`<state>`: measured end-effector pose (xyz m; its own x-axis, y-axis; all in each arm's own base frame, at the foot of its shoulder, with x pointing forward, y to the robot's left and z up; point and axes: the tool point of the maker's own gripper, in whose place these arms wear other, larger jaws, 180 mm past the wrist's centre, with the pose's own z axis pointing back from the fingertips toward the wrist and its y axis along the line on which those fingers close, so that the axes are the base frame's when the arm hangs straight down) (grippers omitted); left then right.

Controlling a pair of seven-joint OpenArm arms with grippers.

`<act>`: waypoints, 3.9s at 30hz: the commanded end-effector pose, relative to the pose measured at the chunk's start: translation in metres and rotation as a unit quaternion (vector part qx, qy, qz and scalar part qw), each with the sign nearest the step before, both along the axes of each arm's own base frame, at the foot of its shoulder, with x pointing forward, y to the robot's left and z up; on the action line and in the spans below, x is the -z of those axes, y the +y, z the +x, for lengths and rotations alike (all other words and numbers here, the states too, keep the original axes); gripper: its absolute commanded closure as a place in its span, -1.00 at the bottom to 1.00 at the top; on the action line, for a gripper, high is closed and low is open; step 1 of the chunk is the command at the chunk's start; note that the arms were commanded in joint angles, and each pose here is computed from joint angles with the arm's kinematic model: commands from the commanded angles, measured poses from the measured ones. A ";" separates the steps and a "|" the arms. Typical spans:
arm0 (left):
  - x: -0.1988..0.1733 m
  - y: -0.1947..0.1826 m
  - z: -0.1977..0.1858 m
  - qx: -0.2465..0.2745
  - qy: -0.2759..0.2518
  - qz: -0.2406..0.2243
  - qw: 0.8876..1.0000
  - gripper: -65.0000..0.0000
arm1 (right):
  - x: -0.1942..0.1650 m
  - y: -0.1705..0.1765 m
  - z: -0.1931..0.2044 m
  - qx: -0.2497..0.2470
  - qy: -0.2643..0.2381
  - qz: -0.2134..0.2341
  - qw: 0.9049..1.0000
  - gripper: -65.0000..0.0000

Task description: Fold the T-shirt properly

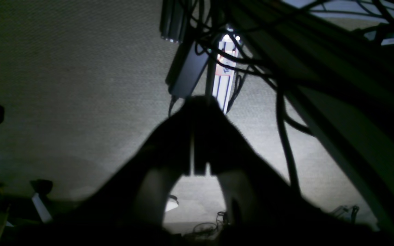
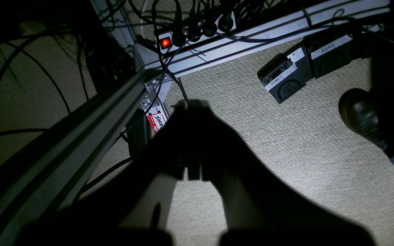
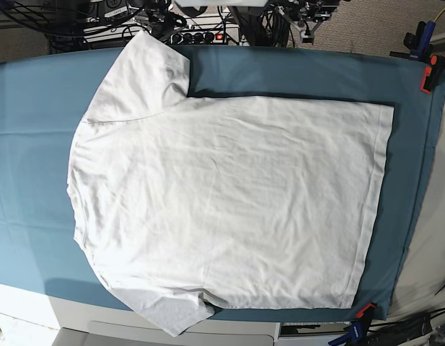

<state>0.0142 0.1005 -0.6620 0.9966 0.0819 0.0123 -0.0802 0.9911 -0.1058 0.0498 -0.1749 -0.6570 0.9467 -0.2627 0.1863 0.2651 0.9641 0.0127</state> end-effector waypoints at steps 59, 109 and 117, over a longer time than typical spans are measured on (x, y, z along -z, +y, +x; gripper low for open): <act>-0.307 0.071 0.021 0.095 -0.269 -0.053 0.957 1.00 | -0.291 -0.074 0.001 -0.026 -0.316 -0.034 0.948 1.00; -0.349 0.055 0.076 0.209 -0.351 -0.127 0.904 0.47 | -0.299 -0.103 0.091 0.259 -0.435 0.106 0.856 0.43; -0.351 0.056 0.084 0.213 -0.361 -0.123 0.900 0.47 | -0.243 -0.056 0.092 0.270 -0.370 0.176 0.871 0.43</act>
<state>0.0962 0.1598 -0.3178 0.6949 -0.2204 0.6845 0.4662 0.8628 -0.1955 0.1533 -0.2375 -0.4014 0.2601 -0.8003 0.5402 0.4400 0.5963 0.6714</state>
